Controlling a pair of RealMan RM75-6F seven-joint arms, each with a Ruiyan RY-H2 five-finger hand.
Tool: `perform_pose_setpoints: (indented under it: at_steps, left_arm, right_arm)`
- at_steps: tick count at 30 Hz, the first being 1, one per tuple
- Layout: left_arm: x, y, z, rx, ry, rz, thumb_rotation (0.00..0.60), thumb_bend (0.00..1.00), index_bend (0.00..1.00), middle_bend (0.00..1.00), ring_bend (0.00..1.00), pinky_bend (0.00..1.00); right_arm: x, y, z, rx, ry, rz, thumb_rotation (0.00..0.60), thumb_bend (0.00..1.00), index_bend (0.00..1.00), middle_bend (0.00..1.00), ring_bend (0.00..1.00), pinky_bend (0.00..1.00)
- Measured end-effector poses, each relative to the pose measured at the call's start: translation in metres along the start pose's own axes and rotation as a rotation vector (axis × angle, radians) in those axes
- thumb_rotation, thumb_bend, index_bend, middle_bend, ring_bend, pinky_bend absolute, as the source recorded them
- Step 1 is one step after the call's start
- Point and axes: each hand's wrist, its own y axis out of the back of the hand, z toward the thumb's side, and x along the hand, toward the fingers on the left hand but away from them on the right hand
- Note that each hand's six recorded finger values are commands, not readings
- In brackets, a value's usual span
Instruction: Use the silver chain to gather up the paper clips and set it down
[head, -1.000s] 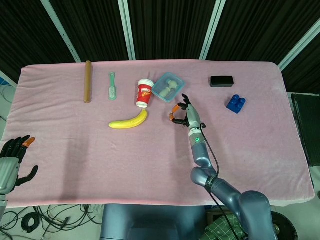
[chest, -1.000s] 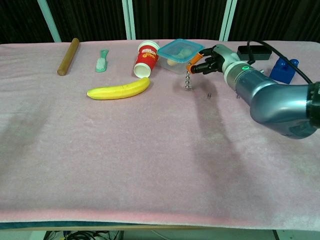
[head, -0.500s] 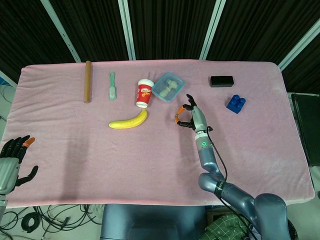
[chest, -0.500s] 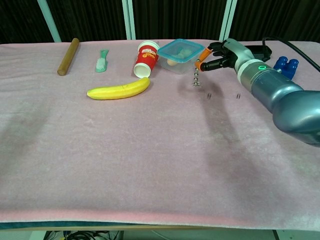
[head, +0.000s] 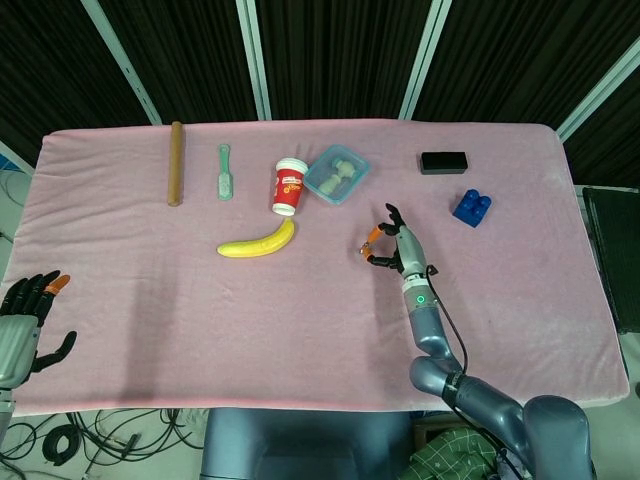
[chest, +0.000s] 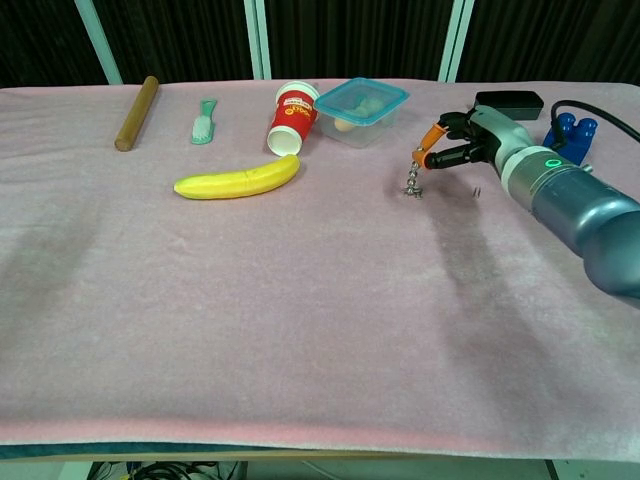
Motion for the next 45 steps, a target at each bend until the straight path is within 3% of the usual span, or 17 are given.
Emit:
perform_pose_setpoints:
  at_steps: [24,35,45]
  left_arm:
    - [0.000,0.000,0.000,0.003,0.001,0.003,0.600,0.36,0.12,0.05,0.00,0.00]
    - [0.000,0.000,0.000,0.006,0.000,0.002,0.600,0.36,0.12,0.05,0.00,0.00]
    - [-0.001,0.000,0.000,0.009,0.002,0.006,0.600,0.36,0.12,0.05,0.00,0.00]
  right_arm:
    - [0.002,0.013,0.011,0.014,0.041,-0.012,0.600,0.38,0.69,0.00,0.06,0.21]
    - [0.006,0.045,0.007,0.098,0.039,-0.045,0.600,0.38,0.69,0.00,0.06,0.21]
    - [0.017,0.073,-0.017,0.093,-0.030,-0.071,0.600,0.38,0.69,0.00,0.06,0.21]
